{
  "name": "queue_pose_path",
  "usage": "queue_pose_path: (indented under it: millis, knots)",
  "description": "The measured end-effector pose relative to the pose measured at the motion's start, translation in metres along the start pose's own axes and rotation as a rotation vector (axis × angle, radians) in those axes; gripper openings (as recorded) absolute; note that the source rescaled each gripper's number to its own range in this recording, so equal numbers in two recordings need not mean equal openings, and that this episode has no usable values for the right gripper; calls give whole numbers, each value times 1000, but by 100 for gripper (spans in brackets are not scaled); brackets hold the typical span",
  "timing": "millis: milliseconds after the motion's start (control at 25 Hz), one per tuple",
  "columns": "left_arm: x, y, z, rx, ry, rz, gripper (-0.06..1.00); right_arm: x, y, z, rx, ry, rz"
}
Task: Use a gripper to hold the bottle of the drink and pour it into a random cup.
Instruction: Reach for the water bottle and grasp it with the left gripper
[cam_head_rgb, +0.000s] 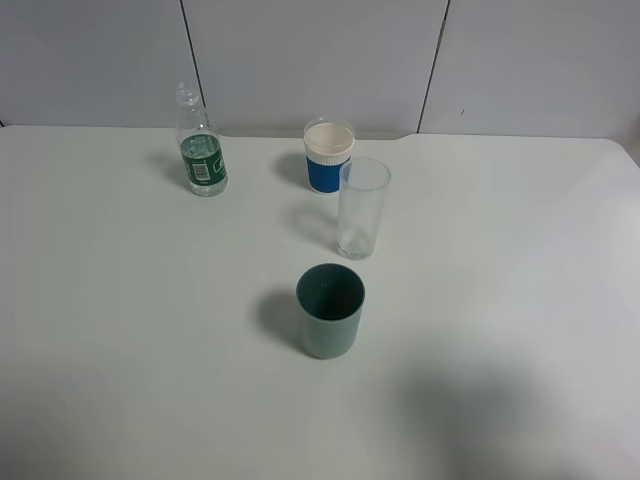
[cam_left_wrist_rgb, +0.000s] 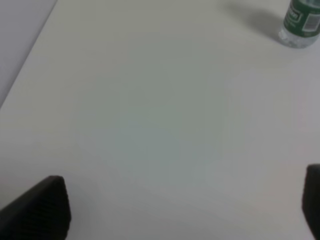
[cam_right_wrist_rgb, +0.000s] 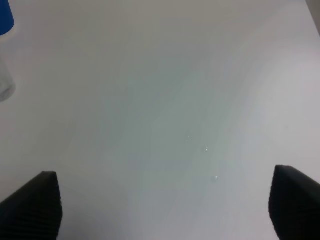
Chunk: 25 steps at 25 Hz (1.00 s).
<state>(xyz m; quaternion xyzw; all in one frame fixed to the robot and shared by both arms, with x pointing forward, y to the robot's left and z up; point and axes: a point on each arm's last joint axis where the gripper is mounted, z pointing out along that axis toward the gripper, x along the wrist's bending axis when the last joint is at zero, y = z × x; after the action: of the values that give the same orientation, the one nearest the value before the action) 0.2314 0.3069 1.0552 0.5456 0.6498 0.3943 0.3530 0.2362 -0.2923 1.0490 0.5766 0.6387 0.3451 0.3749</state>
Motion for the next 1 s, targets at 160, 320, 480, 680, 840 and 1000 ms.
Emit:
queue_pose_path:
  millis: [160, 320, 480, 680, 840, 1000]
  knots:
    - [0, 0, 0, 0, 0, 0, 100, 0, 0, 0, 0, 0, 0]
    - [0, 0, 0, 0, 0, 0, 100, 0, 0, 0, 0, 0, 0]
    - [0, 0, 0, 0, 0, 0, 100, 0, 0, 0, 0, 0, 0]
    - [0, 0, 0, 0, 0, 0, 100, 0, 0, 0, 0, 0, 0]
    - [0, 0, 0, 0, 0, 0, 100, 0, 0, 0, 0, 0, 0]
    - [0, 0, 0, 0, 0, 0, 100, 0, 0, 0, 0, 0, 0]
